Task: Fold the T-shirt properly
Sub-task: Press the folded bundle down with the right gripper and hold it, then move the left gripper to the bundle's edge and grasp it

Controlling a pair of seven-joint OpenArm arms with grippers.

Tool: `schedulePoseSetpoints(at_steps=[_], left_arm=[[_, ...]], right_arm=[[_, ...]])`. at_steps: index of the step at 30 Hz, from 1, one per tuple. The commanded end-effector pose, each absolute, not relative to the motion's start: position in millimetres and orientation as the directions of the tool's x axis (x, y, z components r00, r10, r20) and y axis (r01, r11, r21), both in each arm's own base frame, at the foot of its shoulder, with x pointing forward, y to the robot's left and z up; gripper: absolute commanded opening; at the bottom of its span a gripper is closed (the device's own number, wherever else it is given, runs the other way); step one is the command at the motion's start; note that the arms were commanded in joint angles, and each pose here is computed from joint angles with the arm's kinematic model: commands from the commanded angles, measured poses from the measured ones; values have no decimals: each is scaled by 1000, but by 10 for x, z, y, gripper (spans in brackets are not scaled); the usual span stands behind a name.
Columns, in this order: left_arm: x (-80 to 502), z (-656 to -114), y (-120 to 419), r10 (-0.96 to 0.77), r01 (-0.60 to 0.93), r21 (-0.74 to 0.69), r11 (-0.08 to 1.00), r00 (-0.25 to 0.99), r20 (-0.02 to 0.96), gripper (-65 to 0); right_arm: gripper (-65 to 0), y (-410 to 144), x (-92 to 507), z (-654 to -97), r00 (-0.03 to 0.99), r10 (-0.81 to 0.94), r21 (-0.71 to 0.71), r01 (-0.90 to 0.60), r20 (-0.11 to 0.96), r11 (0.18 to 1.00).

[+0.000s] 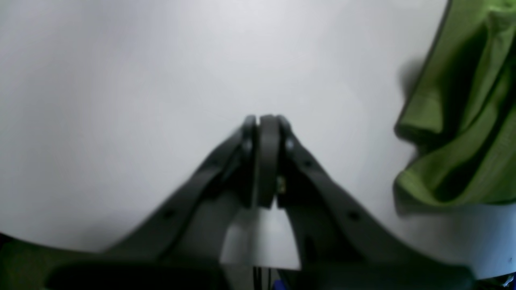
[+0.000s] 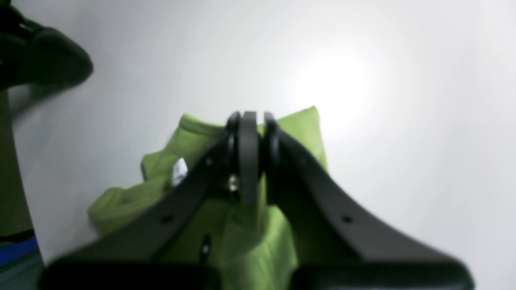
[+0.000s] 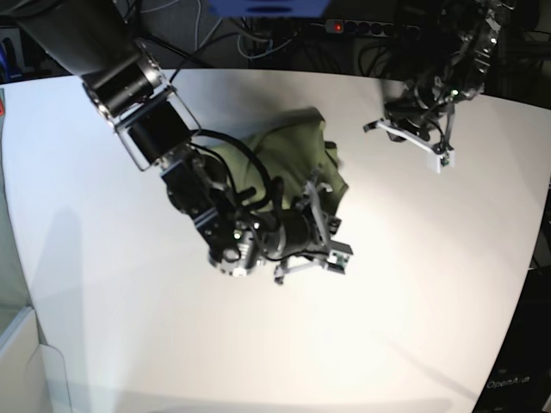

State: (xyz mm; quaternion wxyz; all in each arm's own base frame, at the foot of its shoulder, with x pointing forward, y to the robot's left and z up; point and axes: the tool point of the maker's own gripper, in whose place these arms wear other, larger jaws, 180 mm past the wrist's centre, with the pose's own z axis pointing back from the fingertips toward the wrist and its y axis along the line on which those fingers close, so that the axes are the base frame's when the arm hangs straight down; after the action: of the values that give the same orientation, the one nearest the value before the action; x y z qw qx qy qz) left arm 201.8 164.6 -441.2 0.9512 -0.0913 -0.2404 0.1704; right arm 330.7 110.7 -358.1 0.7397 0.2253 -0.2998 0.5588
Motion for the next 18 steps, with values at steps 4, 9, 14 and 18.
schedulePoseSetpoints(at_steps=[4,9,14,18], left_arm=[[1907,-4472,1632,373,-294,-252,922,849,375,-628],[1911,-4472,1597,376,-295,-257,920,847,376,-628],[1901,-4479,1599,377,-296,-256,920,848,374,-628],[1904,-4475,1597,376,-295,-257,920,847,375,-628]], right_arm=[[-643,1263,3483,-3242,136,655,-51,-965,743,259],[-643,1274,3605,-3180,130,667,-67,-963,734,262],[-643,1265,3715,-3194,146,670,-59,-960,727,273],[-643,1264,3720,-3193,143,662,-59,-960,736,273]])
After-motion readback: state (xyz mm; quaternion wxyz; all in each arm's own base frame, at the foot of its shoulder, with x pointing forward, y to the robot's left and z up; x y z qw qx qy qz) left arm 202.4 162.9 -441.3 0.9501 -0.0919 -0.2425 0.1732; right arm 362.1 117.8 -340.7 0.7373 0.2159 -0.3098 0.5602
